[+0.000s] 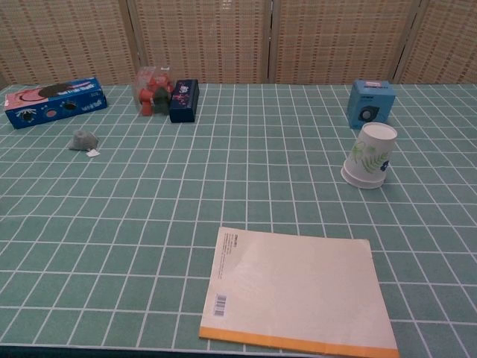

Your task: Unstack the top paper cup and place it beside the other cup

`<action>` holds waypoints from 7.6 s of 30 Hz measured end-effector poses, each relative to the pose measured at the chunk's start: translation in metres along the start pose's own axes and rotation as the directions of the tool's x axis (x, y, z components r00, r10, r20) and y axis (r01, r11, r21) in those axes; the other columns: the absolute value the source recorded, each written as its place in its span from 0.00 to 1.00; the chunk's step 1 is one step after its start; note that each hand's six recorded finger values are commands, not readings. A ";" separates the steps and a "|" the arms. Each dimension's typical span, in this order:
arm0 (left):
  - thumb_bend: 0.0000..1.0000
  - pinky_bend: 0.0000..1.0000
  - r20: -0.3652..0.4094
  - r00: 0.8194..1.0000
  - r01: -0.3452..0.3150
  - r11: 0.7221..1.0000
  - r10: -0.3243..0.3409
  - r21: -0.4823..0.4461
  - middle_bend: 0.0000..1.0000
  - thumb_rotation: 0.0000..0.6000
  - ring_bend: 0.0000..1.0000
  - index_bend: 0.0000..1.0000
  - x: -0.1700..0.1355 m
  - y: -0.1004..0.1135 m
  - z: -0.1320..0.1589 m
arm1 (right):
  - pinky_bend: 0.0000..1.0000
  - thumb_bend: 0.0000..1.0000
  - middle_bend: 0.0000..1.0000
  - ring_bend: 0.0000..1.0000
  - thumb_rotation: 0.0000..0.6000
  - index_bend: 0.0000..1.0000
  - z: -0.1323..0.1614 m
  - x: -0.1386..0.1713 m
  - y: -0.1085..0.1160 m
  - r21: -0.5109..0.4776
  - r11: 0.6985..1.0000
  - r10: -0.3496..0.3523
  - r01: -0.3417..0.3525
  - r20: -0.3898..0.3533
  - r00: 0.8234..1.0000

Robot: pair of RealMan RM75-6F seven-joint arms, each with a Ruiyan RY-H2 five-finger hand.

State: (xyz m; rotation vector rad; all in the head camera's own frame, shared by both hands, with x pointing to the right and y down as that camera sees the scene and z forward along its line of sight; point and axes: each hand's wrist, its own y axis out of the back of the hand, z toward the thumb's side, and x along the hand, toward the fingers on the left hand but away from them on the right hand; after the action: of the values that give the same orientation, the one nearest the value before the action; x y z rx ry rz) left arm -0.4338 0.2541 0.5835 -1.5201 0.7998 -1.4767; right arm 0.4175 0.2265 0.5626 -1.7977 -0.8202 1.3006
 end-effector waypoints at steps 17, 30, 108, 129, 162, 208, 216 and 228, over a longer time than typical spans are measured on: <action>0.50 0.00 -0.022 1.000 0.000 0.999 0.000 -0.034 0.00 1.00 0.00 0.00 0.002 0.003 -0.007 | 0.00 0.21 0.00 0.00 1.00 0.00 -0.004 -0.035 0.000 -0.008 0.998 0.064 -0.063 0.023 0.998; 0.50 0.00 -0.041 0.999 -0.014 0.998 0.012 -0.060 0.00 1.00 0.00 0.00 0.001 0.009 -0.016 | 0.00 0.21 0.00 0.00 1.00 0.00 0.038 -0.109 0.019 -0.029 0.975 0.220 -0.221 -0.030 0.975; 0.50 0.00 -0.034 0.998 -0.048 0.993 0.045 -0.104 0.00 1.00 0.00 0.00 -0.009 0.022 -0.021 | 0.00 0.24 0.00 0.00 1.00 0.35 0.079 -0.243 -0.030 -0.084 0.923 0.379 -0.375 0.038 0.925; 0.50 0.00 -0.027 0.999 -0.049 0.994 0.047 -0.100 0.00 1.00 0.00 0.00 -0.009 0.020 -0.020 | 0.00 0.28 0.00 0.00 1.00 0.41 0.094 -0.238 0.006 -0.107 0.953 0.286 -0.284 0.000 0.958; 0.50 0.00 -0.086 0.996 -0.020 0.997 0.014 -0.070 0.00 1.00 0.00 0.00 0.005 0.008 -0.027 | 0.00 0.28 0.00 0.00 1.00 0.41 -0.011 -0.189 0.041 -0.147 0.953 0.287 -0.263 0.179 0.941; 0.50 0.00 -0.071 0.997 -0.016 0.996 0.010 -0.083 0.00 1.00 0.00 0.00 0.004 0.010 -0.027 | 0.00 0.23 0.00 0.00 1.00 0.12 -0.002 -0.231 -0.025 -0.193 0.898 0.420 -0.394 0.119 0.900; 0.49 0.00 -0.067 0.998 -0.016 0.997 0.011 -0.072 0.00 1.00 0.00 0.00 0.003 0.008 -0.024 | 0.00 0.23 0.00 0.00 1.00 0.10 0.010 -0.218 0.006 -0.178 0.916 0.379 -0.360 0.087 0.921; 0.50 0.00 -0.067 0.998 -0.002 0.998 -0.002 -0.063 0.00 1.00 0.00 0.00 0.005 0.005 -0.022 | 0.00 0.22 0.00 0.00 1.00 0.10 0.022 -0.151 0.046 -0.099 0.973 0.214 -0.210 0.037 0.976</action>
State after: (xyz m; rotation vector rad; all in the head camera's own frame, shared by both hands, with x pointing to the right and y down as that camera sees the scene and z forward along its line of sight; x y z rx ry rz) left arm -0.4547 0.2449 0.5800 -1.5235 0.8934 -1.5225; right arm 0.3575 0.0813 0.5906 -1.9797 -0.7411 1.4670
